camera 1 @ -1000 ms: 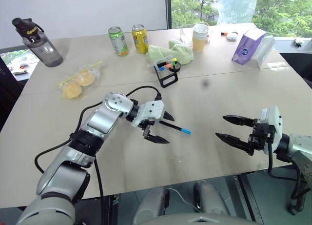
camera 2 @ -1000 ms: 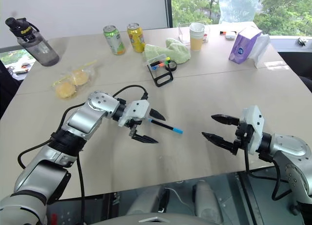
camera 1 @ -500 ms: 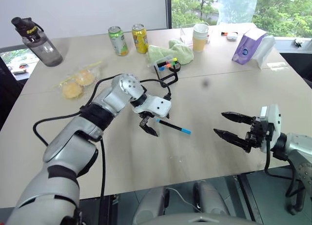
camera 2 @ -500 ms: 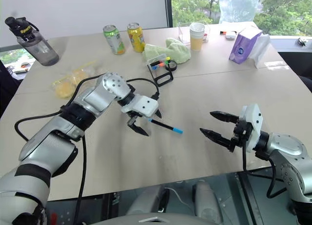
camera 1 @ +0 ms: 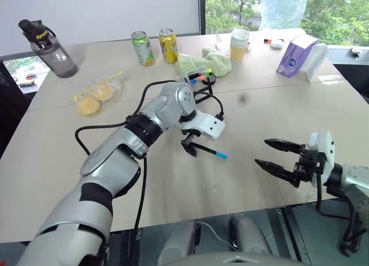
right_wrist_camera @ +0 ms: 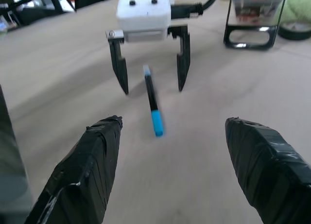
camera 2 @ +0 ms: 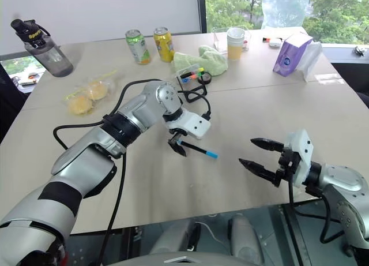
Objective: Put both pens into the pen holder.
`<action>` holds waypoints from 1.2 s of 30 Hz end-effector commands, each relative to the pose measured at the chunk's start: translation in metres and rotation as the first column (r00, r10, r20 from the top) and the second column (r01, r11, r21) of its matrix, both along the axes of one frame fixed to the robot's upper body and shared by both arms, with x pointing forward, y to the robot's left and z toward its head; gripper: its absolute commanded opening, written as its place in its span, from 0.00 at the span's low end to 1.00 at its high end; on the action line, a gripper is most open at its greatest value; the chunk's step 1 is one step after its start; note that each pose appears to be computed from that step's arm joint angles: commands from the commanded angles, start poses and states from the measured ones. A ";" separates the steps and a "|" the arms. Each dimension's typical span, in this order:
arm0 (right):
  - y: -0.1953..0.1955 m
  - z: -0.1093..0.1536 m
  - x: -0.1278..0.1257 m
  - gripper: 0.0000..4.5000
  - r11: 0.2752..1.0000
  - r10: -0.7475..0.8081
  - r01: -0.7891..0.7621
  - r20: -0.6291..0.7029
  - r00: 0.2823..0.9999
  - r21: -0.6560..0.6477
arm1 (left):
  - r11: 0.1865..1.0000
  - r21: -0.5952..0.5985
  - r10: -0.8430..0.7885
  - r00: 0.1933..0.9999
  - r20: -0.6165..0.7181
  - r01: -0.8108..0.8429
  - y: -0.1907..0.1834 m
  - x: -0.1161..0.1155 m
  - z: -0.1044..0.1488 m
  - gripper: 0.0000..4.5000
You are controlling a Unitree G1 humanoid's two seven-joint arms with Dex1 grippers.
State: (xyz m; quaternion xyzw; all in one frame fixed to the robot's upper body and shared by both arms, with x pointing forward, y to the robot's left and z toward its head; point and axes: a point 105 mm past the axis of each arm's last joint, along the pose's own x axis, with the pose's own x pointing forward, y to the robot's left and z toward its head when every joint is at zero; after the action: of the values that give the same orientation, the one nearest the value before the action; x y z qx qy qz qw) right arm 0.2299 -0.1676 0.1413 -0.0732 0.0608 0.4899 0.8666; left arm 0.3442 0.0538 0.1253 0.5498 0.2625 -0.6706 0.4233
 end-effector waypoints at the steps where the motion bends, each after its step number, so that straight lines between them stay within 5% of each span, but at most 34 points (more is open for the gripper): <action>1: -0.009 0.007 -0.003 0.80 0.999 0.004 -0.002 0.045 0.999 -0.046 | 1.000 0.006 -0.016 1.000 -0.017 0.016 -0.009 -0.007 -0.009 0.99; 5: -0.009 0.010 -0.003 0.80 1.000 0.000 0.002 0.053 0.999 -0.029 | 1.000 0.016 -0.004 1.000 -0.017 0.004 -0.010 -0.008 -0.011 0.82; 13: -0.002 0.010 -0.001 0.80 1.000 0.008 -0.008 0.059 0.998 0.005 | 0.999 0.049 -0.014 1.000 -0.019 0.015 -0.009 -0.011 -0.013 0.03; 20: -0.001 0.013 0.003 0.80 1.000 0.008 -0.009 0.072 0.997 0.015 | 0.998 0.045 -0.036 0.999 -0.013 0.036 -0.013 -0.010 -0.012 0.01; 25: -0.004 0.013 0.002 0.80 1.000 -0.010 0.008 0.073 0.997 0.021 | 0.956 -0.283 -0.051 0.996 0.073 0.070 -0.045 -0.004 0.007 0.01; 30: -0.009 0.013 0.003 0.80 0.999 -0.038 0.036 0.077 0.996 0.030 | 0.737 -0.670 0.153 0.941 0.303 0.096 -0.061 0.028 0.054 0.01; 32: -0.010 0.014 0.004 0.80 0.999 -0.041 0.039 0.079 0.996 0.030 | 0.646 -0.743 0.208 0.897 0.391 0.174 -0.061 0.032 0.075 0.01; 34: -0.010 0.015 0.006 0.80 0.999 -0.042 0.039 0.084 0.996 0.033 | 0.465 -0.831 0.321 0.817 0.479 0.305 -0.064 0.032 0.116 0.01; 36: -0.010 0.017 0.009 0.80 0.999 -0.041 0.037 0.092 0.995 0.038 | 0.389 -0.819 0.395 0.726 0.562 0.422 -0.057 0.031 0.136 0.01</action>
State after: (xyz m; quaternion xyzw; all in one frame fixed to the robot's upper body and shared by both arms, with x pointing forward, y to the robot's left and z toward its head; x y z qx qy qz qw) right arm 0.2374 -0.1776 0.1449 -0.0703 0.0431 0.4708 0.8784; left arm 0.3812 -0.0068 0.2264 0.4330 -0.2362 -0.5050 0.7083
